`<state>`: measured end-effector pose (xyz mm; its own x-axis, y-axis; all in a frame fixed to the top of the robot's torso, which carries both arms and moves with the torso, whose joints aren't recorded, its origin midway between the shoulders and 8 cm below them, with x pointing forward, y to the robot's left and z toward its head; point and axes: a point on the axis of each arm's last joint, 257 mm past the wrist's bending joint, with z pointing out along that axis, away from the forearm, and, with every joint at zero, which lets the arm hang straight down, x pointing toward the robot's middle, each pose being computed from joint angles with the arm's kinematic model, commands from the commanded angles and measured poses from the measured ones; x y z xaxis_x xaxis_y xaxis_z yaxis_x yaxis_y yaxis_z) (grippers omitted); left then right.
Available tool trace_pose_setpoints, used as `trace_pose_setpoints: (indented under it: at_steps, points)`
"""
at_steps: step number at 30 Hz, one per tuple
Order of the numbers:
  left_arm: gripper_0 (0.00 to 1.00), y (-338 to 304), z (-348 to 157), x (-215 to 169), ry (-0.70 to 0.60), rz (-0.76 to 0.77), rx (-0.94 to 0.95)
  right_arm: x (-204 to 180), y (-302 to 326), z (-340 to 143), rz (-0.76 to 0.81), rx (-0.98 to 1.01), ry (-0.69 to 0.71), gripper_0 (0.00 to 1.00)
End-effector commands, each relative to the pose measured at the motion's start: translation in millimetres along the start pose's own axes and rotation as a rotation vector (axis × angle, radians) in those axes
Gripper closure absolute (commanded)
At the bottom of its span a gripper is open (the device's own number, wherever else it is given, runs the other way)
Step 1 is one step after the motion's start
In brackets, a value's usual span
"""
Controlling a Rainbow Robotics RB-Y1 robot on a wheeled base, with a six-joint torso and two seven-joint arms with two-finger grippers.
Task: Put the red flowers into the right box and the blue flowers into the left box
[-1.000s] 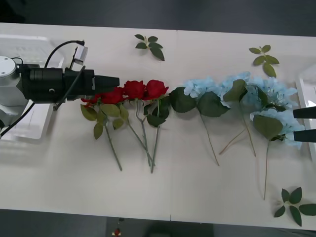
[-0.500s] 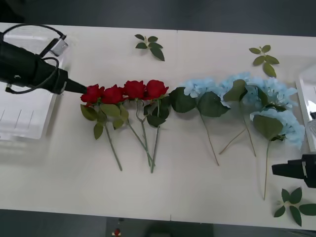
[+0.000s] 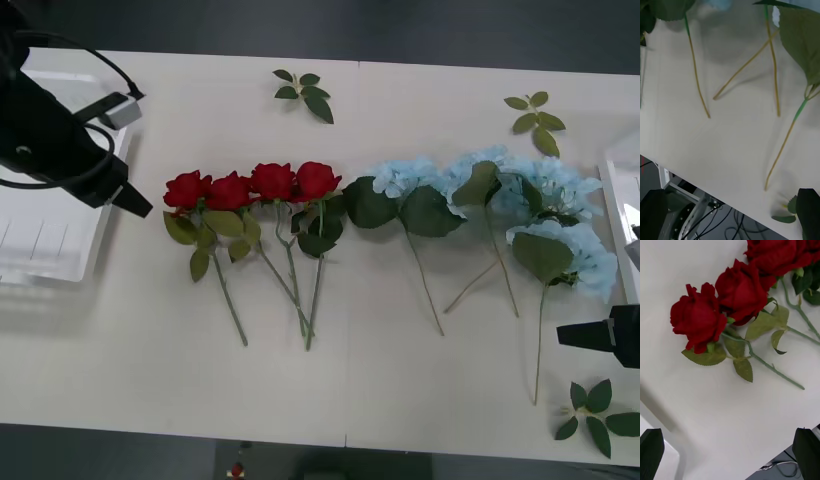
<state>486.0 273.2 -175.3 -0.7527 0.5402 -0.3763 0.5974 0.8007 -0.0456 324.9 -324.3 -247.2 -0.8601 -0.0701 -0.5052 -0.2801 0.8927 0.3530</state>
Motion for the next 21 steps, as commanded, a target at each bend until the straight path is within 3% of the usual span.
trace_pose_setpoints:
  at_steps: [1,7,10,21]
  points:
    - [0.00,-6.6,14.1,-18.2,-0.043,0.026,-0.032,-0.4,-28.8,17.7,0.113,0.040,0.014,0.00]
    - [0.00,-7.8,39.6,-17.3,-0.076,0.015,-0.037,28.4,-45.2,26.2,0.353,0.055,0.183,0.00]
    - [0.00,-12.3,50.7,-18.7,-0.097,0.001,-0.026,25.5,-42.7,36.2,0.447,0.044,0.175,0.00]
    - [0.00,-24.0,81.4,-28.7,-0.179,-0.040,-0.003,-4.3,-42.6,73.3,0.501,0.063,0.039,0.00]
